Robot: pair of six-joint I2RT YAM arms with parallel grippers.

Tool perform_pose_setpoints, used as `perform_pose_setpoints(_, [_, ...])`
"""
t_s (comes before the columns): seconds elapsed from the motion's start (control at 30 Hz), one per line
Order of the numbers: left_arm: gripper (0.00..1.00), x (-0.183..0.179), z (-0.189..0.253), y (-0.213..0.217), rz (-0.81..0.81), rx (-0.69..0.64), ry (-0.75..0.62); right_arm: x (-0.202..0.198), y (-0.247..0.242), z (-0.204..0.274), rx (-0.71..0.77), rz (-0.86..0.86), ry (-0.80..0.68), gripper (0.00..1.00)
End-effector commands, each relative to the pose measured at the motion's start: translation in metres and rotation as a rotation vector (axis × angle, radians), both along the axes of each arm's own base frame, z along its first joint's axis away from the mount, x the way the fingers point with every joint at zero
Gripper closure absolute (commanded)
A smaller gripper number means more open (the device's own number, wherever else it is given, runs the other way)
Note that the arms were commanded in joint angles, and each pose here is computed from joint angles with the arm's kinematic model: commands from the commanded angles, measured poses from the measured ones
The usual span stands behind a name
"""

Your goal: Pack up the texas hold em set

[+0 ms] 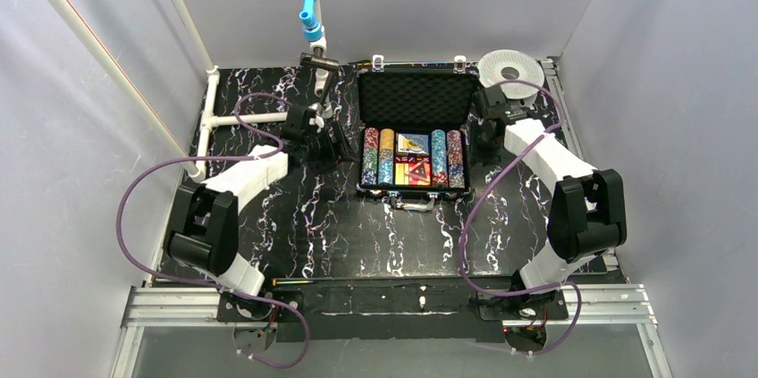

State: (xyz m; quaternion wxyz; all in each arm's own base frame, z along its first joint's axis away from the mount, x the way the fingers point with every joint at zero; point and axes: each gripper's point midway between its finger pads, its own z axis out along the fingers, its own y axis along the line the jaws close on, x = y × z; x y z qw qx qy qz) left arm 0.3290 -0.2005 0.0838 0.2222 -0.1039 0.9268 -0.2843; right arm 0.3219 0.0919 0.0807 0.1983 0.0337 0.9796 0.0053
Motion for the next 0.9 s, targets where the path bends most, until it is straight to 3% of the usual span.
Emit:
perform_pose_setpoints(0.0, [0.28,0.004,0.059,0.013,-0.039,0.049,-0.116,0.022,-0.008,0.053,-0.038,0.013,-0.107,0.59])
perform_pose_setpoints(0.17, [0.26,0.007,0.121,0.008,-0.074,-0.001,-0.258,0.021,-0.007,0.075,-0.020,0.003,-0.138,0.57])
perform_pose_setpoints(0.27, [0.24,0.012,0.165,0.009,-0.089,-0.003,-0.377,0.022,0.006,0.095,0.069,0.011,-0.194,0.47])
perform_pose_setpoints(0.3, [0.21,0.013,0.178,0.010,-0.097,0.001,-0.416,0.022,0.014,0.104,0.119,0.027,-0.222,0.42])
perform_pose_setpoints(0.33, [0.07,0.014,0.187,0.011,-0.109,0.008,-0.450,0.024,0.021,0.114,0.164,0.038,-0.254,0.39])
perform_pose_setpoints(0.4, [0.02,0.016,0.200,0.011,-0.135,0.026,-0.513,0.029,0.035,0.140,0.255,0.050,-0.335,0.33])
perform_pose_setpoints(0.53, [0.02,0.017,0.195,0.019,-0.159,0.089,-0.571,0.037,0.054,0.199,0.412,0.038,-0.462,0.25])
perform_pose_setpoints(0.63, [0.02,0.017,0.183,0.027,-0.152,0.142,-0.598,0.052,0.051,0.230,0.477,-0.068,-0.517,0.22])
perform_pose_setpoints(0.7, [0.02,0.015,0.178,0.031,-0.156,0.163,-0.614,0.064,0.045,0.242,0.545,-0.172,-0.524,0.19])
perform_pose_setpoints(0.87, [0.02,0.010,0.168,0.041,-0.153,0.225,-0.637,0.095,0.021,0.249,0.766,-0.404,-0.464,0.23])
